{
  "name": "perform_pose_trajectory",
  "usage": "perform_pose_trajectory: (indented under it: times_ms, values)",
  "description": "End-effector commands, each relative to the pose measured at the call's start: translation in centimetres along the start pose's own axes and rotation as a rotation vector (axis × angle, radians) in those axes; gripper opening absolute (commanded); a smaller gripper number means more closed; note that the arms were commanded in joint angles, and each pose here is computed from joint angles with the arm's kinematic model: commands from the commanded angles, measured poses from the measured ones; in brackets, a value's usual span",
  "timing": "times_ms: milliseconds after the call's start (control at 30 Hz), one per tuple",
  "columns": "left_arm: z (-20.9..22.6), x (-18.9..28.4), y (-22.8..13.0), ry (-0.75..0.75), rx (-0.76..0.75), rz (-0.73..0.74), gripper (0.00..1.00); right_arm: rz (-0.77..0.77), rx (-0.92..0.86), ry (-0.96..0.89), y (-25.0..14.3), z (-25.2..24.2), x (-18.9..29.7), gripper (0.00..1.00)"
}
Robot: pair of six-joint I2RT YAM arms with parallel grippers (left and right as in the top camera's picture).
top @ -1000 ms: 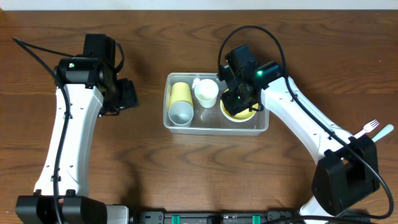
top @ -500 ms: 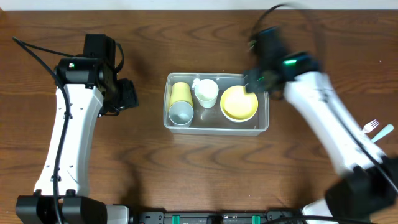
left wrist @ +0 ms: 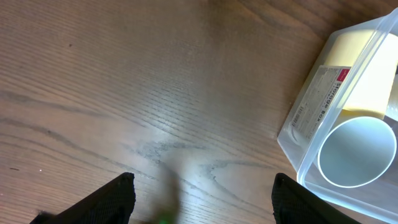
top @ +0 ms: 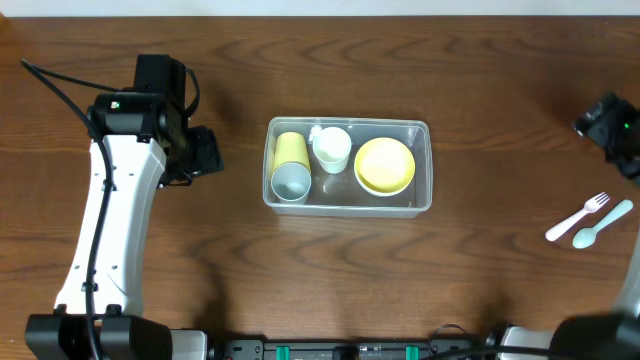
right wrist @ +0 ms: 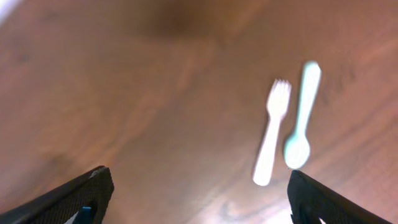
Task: Pack container
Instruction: 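Move right gripper to the white fork and grasp it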
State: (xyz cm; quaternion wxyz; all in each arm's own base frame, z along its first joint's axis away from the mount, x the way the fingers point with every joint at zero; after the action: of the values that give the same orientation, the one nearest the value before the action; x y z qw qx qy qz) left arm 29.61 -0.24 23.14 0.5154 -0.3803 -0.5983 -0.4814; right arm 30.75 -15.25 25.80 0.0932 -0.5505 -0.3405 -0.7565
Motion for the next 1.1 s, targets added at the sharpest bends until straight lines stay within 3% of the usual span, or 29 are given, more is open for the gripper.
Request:
perform_pose_trajectory:
  times_ms: [0,233,567,1067]
  values:
    - [0.2,-0.2,-0.1,0.004,0.000,0.008,0.71,0.132,-0.066,-0.065,-0.8,-2.5,-4.7,0.92]
    - [0.2,-0.2,-0.1,0.004,0.000,0.009,0.71,0.293,-0.085,-0.153,-1.5,-5.3,-11.5,0.93]
    - [0.2,-0.2,-0.1,0.004,0.000,0.008,0.71,0.424,-0.090,-0.209,-3.1,-7.2,-16.6,0.94]
    - [0.2,-0.2,-0.1,0.004,0.000,0.009,0.71,0.437,-0.052,-0.204,-4.8,-8.1,-20.1,0.94]
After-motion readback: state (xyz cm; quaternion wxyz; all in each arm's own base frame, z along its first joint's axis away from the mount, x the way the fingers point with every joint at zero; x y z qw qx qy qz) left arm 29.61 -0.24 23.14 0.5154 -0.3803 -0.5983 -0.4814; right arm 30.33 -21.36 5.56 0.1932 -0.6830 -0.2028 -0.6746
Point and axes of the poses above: each gripper's point midway between its finger pads, its own x axis back along the fingers, its own z axis along the line the jaws close on, y = z × x, the point moved 5 cm from there along x, back along the fingers, and after that the axes turned 3 degrees about -x, right-handed, at the moved point
